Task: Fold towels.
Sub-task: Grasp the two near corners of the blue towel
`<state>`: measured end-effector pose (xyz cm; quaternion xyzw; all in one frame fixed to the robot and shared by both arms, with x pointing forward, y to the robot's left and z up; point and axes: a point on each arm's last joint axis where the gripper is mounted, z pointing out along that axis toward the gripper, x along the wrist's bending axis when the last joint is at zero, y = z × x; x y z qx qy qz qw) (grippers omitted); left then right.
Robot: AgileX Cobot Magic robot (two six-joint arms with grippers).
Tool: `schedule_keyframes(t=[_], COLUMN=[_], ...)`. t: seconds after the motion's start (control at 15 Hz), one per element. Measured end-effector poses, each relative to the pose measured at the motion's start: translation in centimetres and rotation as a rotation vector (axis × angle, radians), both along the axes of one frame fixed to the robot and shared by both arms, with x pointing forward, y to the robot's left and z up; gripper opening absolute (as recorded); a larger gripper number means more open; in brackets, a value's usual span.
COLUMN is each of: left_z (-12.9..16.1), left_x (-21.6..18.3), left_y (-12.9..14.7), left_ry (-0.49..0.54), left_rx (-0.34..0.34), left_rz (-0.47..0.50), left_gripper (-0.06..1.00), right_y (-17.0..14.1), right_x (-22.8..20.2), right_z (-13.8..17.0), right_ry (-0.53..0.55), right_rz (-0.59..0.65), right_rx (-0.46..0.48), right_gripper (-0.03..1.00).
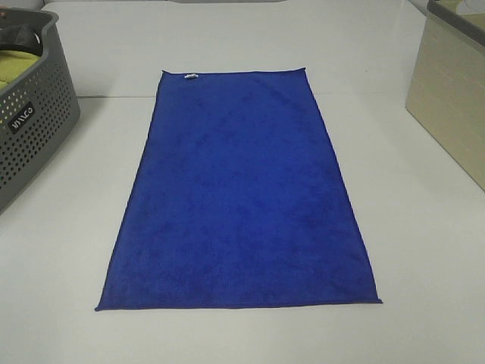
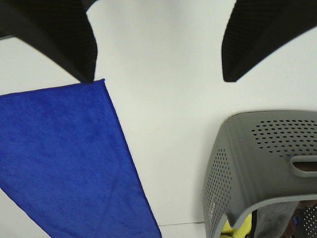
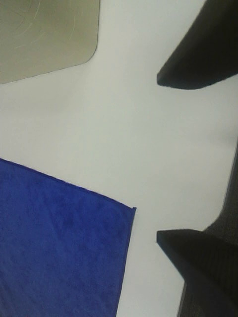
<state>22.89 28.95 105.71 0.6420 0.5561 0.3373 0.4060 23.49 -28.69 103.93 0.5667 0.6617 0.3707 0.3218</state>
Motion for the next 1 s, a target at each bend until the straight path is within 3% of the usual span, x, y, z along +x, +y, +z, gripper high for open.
schedule_keyframes(t=[1.0], left_z=[0.00], left_x=[0.00], left_y=[0.00], left_ry=[0.000], left_rx=[0.000], left_rz=[0.000], left_gripper=[0.68], right_y=[0.00], right_x=[0.00], right_z=[0.00], right_ry=[0.000], right_rz=[0.000], right_rx=[0.000], right_gripper=[0.76])
